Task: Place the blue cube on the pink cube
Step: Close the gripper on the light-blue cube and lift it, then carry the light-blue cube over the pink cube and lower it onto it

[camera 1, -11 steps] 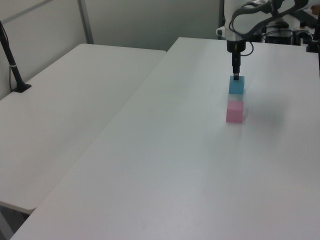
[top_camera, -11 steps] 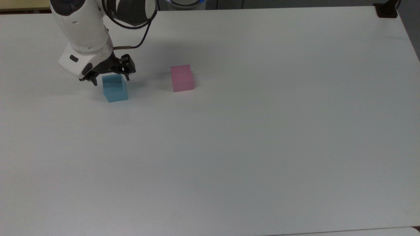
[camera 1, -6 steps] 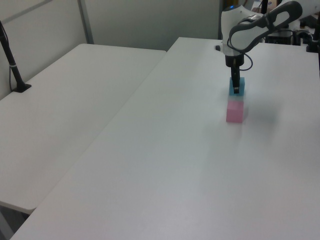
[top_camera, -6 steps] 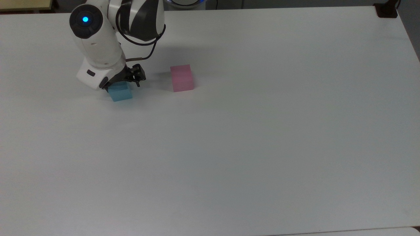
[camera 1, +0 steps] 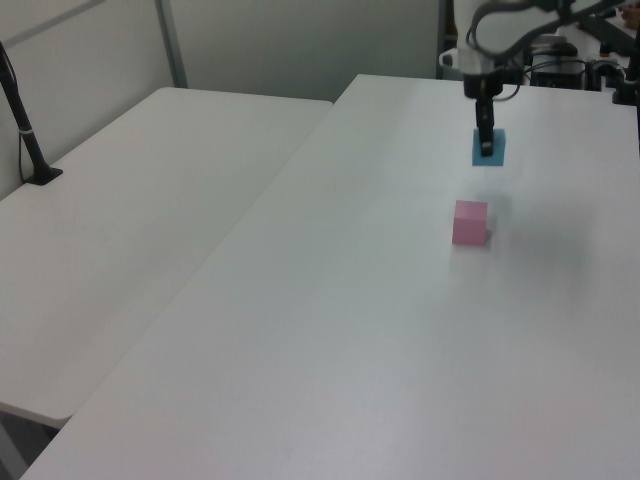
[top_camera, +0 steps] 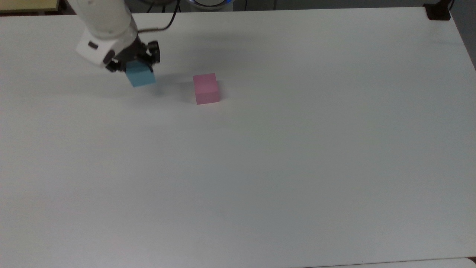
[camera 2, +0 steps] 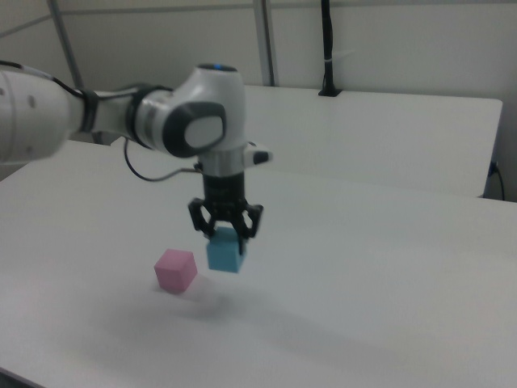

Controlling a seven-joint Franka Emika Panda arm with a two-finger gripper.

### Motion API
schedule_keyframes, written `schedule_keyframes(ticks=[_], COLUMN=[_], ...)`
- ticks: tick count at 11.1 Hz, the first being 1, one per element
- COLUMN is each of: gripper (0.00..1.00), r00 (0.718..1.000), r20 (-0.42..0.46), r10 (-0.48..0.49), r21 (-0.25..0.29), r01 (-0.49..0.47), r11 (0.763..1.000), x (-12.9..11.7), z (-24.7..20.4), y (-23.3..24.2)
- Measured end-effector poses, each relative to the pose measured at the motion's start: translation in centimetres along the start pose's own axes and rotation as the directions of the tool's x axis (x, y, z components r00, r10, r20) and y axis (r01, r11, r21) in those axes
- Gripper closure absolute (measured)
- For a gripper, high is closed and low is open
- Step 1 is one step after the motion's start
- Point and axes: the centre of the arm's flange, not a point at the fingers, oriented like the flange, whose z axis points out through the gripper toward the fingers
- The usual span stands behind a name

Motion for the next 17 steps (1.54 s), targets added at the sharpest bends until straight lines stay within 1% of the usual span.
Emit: schedule_keyframes(ticks=[1, 2, 3, 5, 6, 10, 12, 13, 14, 15, 17], gripper=[0.42, 0.42, 0.42, 0.43, 0.43, 0.43, 0.43, 0.39, 0.36, 0.31, 0.04], r00=[1.000, 1.000, 0.998, 0.995, 0.994, 0.993, 0.991, 0.992, 0.993, 0.994, 0.995], r20=[-0.013, -0.027, -0.032, -0.010, -0.004, -0.039, -0.033, -0.029, -0.026, -0.023, -0.022], r10=[-0.010, 0.014, 0.047, 0.101, 0.107, 0.115, 0.127, 0.125, 0.114, 0.104, 0.099], r21=[0.023, 0.032, 0.031, 0.032, 0.032, 0.023, 0.017, 0.008, -0.020, -0.048, -0.063], r01=[0.010, -0.013, -0.046, -0.100, -0.107, -0.114, -0.127, -0.125, -0.115, -0.105, -0.100], r11=[1.000, 0.999, 0.998, 0.994, 0.994, 0.993, 0.992, 0.992, 0.993, 0.993, 0.993], x=[-0.8, -0.7, 0.1, 1.7, 2.1, 4.0, 4.8, 4.9, 4.9, 4.9, 4.8], z=[-2.6, -4.1, -4.6, -3.8, -3.1, 0.7, 2.1, 2.4, 2.4, 2.4, 2.3], y=[-1.9, -4.3, -6.9, -11.1, -12.3, -14.6, -15.6, -15.6, -15.4, -15.2, -15.0])
